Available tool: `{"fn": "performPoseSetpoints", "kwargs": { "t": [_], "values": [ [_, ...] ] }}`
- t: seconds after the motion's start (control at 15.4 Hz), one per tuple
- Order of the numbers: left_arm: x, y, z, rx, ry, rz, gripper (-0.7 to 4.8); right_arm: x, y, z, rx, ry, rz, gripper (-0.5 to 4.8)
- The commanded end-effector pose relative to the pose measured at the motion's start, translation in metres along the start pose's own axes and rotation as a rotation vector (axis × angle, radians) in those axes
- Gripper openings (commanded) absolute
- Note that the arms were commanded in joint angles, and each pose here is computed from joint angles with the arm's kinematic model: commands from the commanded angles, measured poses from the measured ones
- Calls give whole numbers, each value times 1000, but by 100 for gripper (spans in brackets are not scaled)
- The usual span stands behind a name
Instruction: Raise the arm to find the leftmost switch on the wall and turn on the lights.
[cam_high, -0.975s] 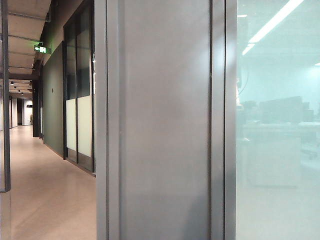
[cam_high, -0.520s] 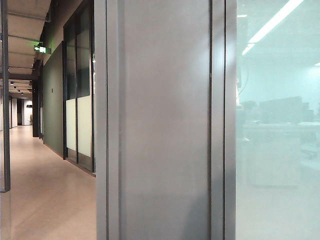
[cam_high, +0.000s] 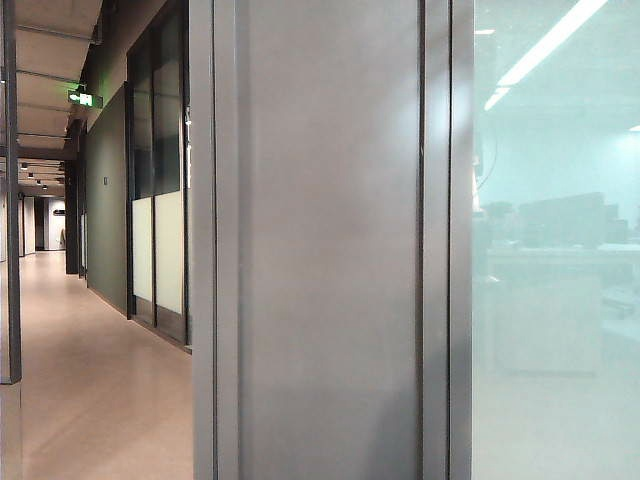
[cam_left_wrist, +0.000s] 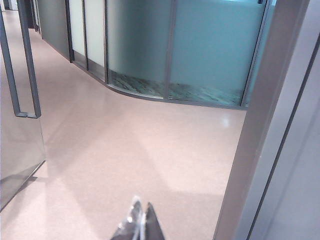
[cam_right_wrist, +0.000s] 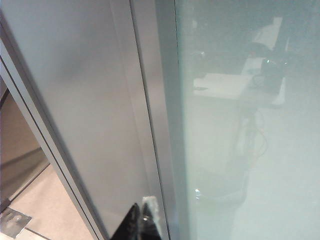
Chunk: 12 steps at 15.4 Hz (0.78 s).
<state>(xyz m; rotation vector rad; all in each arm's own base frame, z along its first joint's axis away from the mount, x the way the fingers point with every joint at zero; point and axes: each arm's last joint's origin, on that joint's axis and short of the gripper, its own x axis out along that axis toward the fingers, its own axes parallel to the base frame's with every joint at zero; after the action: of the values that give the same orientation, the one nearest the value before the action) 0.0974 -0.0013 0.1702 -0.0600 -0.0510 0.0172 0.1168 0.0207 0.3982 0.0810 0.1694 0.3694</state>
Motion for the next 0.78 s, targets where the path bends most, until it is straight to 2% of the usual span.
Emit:
{"fn": "performPoseSetpoints", "kwargs": {
  "t": [0.06,0.58,0.78],
  "values": [
    [0,0,2,-3,-15,0,-5,-1,0,2,-3,-15,1,-1],
    [0,0,2,-3,-15,-1,-5,-3,1,2,-23,-20,-2,-1],
    [0,0,2,-3,-15,-1,-5,-25,1,-4,-69,-57,-130,-1]
  ]
}}
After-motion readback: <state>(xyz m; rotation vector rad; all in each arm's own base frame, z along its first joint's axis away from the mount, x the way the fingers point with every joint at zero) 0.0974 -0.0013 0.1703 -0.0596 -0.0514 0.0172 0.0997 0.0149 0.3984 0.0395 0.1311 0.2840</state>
